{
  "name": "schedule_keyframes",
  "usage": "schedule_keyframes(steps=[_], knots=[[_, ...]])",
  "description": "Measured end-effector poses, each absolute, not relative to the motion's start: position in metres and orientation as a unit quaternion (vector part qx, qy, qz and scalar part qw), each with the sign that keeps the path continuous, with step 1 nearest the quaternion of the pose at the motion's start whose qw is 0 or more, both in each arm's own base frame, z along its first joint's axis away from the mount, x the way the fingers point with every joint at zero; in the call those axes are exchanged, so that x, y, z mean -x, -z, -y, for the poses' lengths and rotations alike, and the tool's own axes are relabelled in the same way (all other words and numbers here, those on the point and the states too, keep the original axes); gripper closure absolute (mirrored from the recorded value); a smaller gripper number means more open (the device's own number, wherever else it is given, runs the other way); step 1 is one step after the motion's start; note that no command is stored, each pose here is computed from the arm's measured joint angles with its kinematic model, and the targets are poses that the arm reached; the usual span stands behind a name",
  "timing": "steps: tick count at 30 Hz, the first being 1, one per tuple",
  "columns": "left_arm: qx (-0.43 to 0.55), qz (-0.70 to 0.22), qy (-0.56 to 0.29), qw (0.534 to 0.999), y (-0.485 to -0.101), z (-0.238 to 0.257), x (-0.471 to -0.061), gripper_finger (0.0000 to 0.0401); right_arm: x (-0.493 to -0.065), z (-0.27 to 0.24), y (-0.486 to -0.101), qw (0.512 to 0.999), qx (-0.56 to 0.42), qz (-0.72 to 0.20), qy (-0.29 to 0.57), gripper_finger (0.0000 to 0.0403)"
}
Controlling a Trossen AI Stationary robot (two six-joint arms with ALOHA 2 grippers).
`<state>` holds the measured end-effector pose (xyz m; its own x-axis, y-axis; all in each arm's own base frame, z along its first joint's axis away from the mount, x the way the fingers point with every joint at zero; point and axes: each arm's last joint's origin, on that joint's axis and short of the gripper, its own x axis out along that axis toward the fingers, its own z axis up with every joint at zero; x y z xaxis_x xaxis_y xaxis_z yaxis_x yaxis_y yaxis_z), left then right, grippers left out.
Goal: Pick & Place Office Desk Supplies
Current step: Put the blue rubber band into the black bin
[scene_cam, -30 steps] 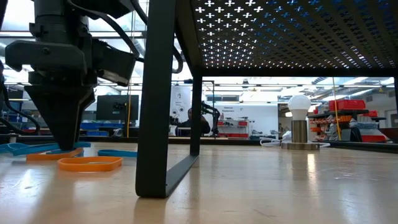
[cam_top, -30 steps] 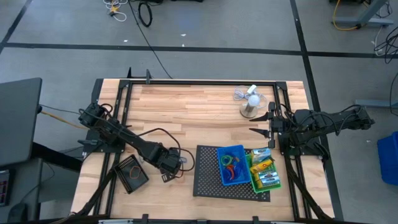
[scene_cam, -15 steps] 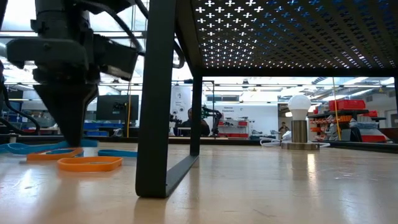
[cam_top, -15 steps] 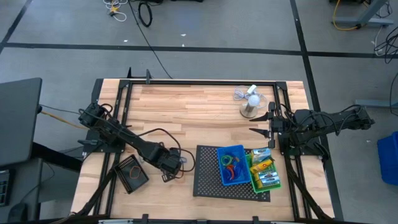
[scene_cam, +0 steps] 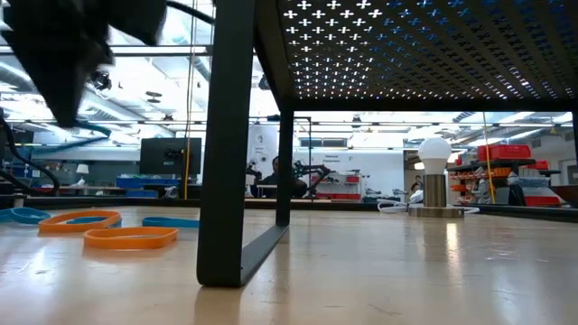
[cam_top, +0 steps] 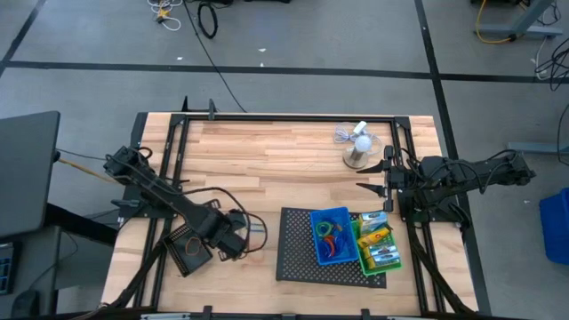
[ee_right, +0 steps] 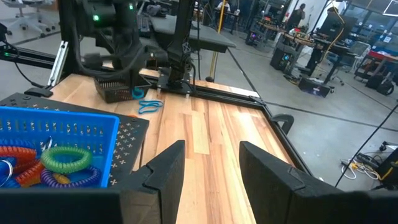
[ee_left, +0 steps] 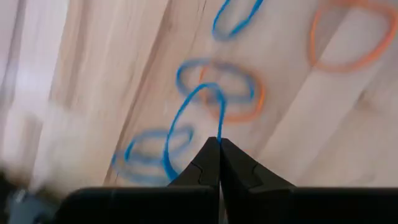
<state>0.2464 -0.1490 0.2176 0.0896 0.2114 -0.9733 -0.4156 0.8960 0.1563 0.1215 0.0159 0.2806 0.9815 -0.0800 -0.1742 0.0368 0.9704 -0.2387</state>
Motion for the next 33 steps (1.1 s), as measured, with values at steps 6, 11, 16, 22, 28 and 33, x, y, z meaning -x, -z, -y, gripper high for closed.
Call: schedule_keyframes(steps=[6,11,16,22,28,33], knots=[[0.121,-0.673,-0.187,0.705,-0.239,0.169,-0.226,0.0400,-0.122,-0.016,-0.281,0.989,0.114,-0.091,0.030,0.0243],[0.162,-0.686,-0.165,0.690,-0.243,0.189,-0.210,0.0400,-0.121,-0.016,-0.281,0.989,0.114,-0.092,0.030,0.0243],[0.172,-0.699,-0.175,0.672,-0.235,0.201,-0.194,0.0400,-0.122,-0.016,-0.281,0.988,0.118,-0.092,0.030,0.0243],[0.169,-0.720,-0.182,0.648,-0.216,0.206,-0.178,0.0400,-0.122,-0.016,-0.281,0.988,0.119,-0.092,0.029,0.0243],[0.157,-0.680,-0.148,0.701,-0.204,0.207,-0.186,0.0391,-0.121,-0.016,-0.281,0.988,0.120,-0.092,0.029,0.0242],[0.160,-0.684,-0.144,0.697,-0.200,0.207,-0.184,0.0328,-0.122,-0.016,-0.280,0.988,0.118,-0.092,0.030,0.0242]])
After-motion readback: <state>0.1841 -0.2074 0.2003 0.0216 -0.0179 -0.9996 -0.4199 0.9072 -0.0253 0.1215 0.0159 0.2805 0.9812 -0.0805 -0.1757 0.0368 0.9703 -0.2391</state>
